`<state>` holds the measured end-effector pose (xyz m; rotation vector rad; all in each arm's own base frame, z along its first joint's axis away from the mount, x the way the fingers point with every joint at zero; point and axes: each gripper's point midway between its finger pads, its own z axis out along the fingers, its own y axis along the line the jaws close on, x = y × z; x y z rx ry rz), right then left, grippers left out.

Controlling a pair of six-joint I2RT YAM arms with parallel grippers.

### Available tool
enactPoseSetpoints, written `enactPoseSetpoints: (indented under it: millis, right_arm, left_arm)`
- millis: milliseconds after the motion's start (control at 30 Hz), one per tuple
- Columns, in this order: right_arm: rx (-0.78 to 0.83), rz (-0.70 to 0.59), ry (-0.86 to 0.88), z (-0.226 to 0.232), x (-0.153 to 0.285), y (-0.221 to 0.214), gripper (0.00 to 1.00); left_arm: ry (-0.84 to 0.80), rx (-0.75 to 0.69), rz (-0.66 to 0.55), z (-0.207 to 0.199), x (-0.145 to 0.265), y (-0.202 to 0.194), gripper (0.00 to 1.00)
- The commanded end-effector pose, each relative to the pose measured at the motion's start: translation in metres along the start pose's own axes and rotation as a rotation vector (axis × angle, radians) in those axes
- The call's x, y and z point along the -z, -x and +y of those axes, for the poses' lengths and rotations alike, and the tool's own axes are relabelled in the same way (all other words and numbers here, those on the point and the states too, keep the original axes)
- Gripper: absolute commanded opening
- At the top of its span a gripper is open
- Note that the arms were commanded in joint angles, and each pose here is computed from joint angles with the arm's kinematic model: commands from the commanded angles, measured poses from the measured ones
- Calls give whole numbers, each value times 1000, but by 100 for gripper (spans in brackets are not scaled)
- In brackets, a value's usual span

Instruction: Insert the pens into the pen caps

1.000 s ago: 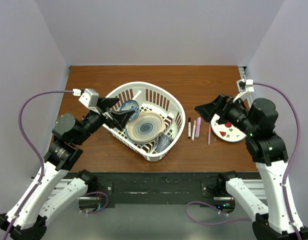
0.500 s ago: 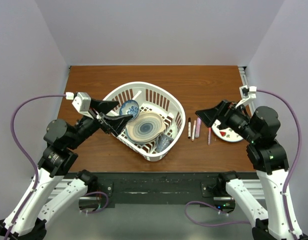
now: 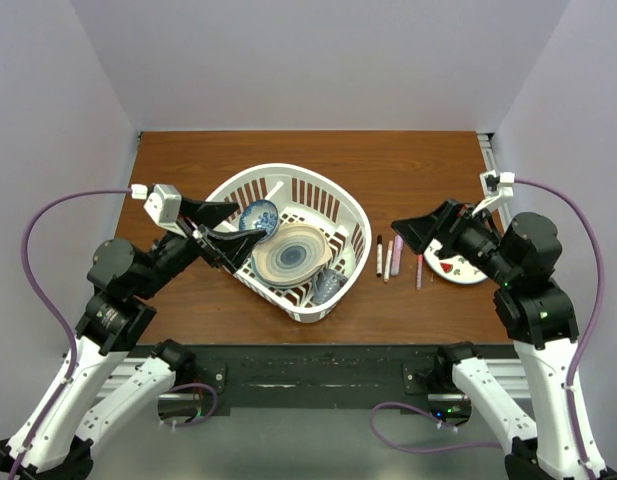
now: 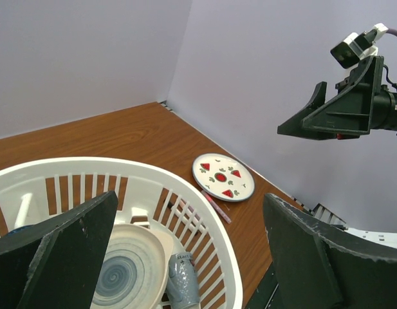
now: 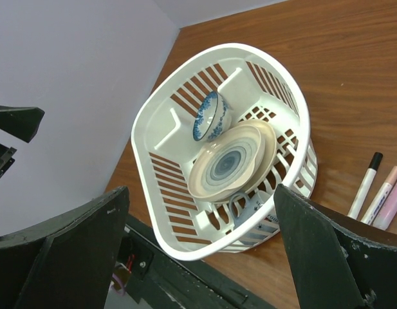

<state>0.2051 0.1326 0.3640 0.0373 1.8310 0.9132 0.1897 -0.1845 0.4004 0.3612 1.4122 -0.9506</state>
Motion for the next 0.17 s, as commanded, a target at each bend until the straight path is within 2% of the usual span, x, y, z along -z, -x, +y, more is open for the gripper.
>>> enactPoseSetpoints:
  millis: [0, 133]
  right_arm:
    - [24, -41, 63, 20, 7, 15, 99]
    - [20, -40, 46, 17, 6, 16, 99]
  left_arm:
    - [-25, -15, -59, -9, 2, 20, 100]
    - [-21, -15, -64, -8, 2, 21, 100]
